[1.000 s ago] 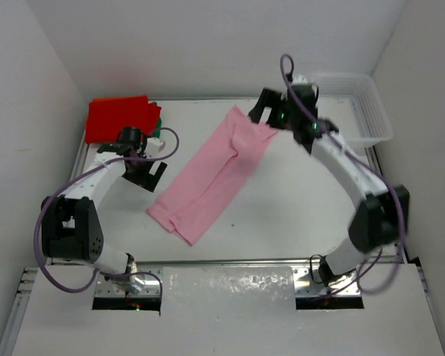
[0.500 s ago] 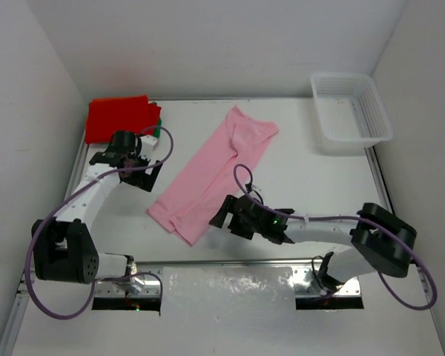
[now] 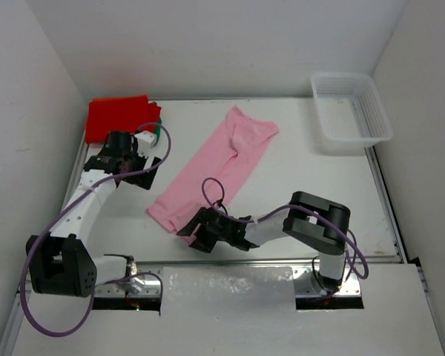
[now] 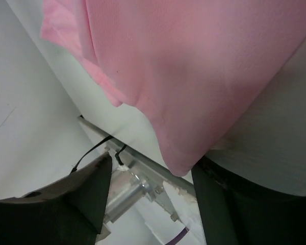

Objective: Fold and stack the t-shirts
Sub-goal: Rotate the tshirt 90 degrees

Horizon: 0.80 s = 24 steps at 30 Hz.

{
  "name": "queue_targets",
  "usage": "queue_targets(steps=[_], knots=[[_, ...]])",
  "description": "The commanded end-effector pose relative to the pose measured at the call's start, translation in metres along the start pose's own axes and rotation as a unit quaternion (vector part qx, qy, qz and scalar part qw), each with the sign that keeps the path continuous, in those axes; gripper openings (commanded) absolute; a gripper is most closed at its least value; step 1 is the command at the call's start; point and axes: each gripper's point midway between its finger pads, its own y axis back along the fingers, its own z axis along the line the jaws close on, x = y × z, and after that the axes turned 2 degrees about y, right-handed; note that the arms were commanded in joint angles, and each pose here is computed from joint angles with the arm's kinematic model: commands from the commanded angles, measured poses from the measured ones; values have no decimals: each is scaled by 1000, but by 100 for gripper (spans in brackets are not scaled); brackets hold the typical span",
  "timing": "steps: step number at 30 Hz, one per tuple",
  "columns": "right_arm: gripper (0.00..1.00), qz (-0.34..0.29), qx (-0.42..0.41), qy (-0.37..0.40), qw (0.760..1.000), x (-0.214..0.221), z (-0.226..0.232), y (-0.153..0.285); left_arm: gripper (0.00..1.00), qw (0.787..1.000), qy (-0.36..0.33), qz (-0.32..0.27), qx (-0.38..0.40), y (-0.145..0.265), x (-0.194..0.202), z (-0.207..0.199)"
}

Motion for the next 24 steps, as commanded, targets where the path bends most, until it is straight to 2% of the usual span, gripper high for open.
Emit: queue_targets(steps=[1,3,4,7,12,13,14,16,19,24], knots=[[56,-22,81,-36,996,-9,-57,-1,100,999,0,-38,-8,9,-14,6],[46,-30,85,-37,995,-12,-62,2,100,999,0,-41,-9,10,-14,6],[33,-32,88,-37,995,-13,-63,4,100,999,0,-41,-9,10,-14,6],[18,-39,97,-41,994,-16,-71,7,100,999,-1,-42,-10,11,-15,6],[19,-48,112,-40,992,-22,-89,11,100,999,-1,-44,-10,12,-15,6],[16,-49,109,-39,992,-23,-88,11,100,999,0,-44,-10,12,-15,6],[9,-50,110,-38,992,-24,-90,12,100,999,0,-44,-10,12,-15,6],[0,-54,114,-28,992,-28,-92,13,100,999,2,-46,-11,14,-16,7],[0,-59,127,11,990,-37,-102,21,100,999,0,-49,-1,15,-17,3],[0,-44,127,54,989,-55,-109,49,98,994,-18,-81,77,23,-31,-23]])
